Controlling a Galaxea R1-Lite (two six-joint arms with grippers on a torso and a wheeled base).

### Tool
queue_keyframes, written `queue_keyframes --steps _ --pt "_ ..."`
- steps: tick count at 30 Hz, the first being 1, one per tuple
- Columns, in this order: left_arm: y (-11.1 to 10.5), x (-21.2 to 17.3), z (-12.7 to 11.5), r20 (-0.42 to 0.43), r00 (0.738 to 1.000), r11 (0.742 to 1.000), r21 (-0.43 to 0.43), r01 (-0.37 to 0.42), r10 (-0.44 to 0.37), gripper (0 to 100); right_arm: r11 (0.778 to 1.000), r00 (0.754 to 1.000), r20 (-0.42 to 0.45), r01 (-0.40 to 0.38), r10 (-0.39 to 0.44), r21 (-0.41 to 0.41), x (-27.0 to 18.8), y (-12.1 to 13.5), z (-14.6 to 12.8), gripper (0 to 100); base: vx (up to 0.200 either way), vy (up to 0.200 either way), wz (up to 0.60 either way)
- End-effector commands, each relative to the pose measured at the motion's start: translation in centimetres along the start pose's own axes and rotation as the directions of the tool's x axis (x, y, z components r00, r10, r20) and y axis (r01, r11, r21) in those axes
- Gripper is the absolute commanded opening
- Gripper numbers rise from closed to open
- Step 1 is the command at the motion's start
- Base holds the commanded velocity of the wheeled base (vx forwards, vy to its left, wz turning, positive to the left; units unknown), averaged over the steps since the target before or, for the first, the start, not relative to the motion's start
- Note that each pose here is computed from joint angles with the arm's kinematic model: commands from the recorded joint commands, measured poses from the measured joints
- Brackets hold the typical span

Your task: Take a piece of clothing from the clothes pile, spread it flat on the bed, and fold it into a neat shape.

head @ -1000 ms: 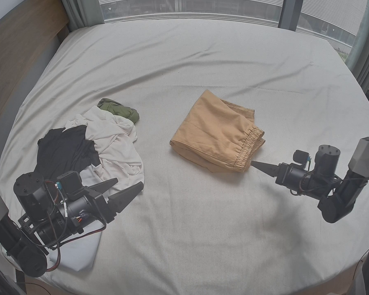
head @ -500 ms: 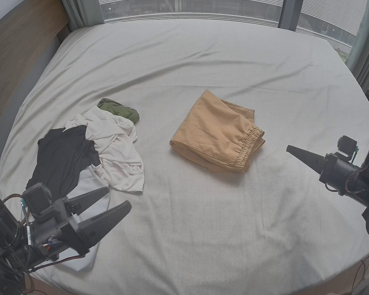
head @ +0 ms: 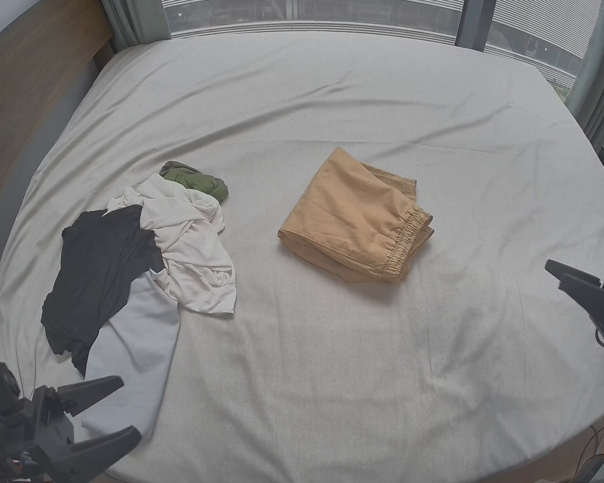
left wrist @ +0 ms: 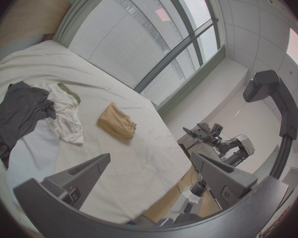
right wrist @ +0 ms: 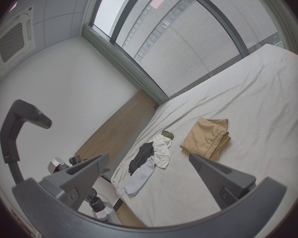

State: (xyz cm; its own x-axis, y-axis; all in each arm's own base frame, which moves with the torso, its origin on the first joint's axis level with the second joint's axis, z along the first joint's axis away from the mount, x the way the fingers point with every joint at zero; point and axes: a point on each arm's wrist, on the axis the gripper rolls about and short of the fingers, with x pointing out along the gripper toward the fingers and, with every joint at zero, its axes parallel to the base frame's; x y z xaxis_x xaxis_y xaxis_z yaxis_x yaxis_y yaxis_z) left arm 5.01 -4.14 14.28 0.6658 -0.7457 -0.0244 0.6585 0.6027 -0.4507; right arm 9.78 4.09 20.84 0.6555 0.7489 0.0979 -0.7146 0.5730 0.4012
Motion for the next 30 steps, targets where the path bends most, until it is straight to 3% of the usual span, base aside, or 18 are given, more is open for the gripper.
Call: queue_keyframes --steps 1,9,16,22,27,30 --pt "-0.9 -4.2 0.0 0.178 0.984 0.999 0.039 -0.015 0.008 100 0.996 0.992 0.117 -0.028 0.038 -0.09 -5.2 3.6 -0.1 100 0.0 0.0 0.0" --pt "-0.9 -5.1 -0.2 0.245 0.961 0.989 0.043 -0.14 0.125 100 0.988 0.977 0.207 0.071 -0.041 -0.14 -8.3 5.3 -1.0 100 0.0 0.0 0.0" --pt "-1.0 -5.6 -0.5 0.302 0.938 0.979 0.052 -0.195 0.171 100 0.984 0.972 0.23 0.09 -0.053 -0.152 -10.0 6.4 -2.4 100 0.0 0.0 0.0" --pt "-0.7 -6.5 -2.3 0.301 0.926 0.966 0.049 -0.252 0.227 100 0.986 0.976 0.201 0.115 -0.088 -0.124 -11.4 6.3 -5.3 100 0.0 0.0 0.0" --pt "-0.9 -7.2 -3.7 0.304 0.926 0.966 0.055 -0.254 0.226 100 0.984 0.976 0.191 0.131 -0.106 -0.124 -12.0 5.8 -7.4 100 0.0 0.0 0.0" --pt "-0.9 -7.5 -4.4 0.31 0.918 0.959 0.057 -0.277 0.247 100 0.96 0.973 0.145 0.204 -0.178 -0.19 -11.5 4.0 -9.3 100 0.0 0.0 0.0"
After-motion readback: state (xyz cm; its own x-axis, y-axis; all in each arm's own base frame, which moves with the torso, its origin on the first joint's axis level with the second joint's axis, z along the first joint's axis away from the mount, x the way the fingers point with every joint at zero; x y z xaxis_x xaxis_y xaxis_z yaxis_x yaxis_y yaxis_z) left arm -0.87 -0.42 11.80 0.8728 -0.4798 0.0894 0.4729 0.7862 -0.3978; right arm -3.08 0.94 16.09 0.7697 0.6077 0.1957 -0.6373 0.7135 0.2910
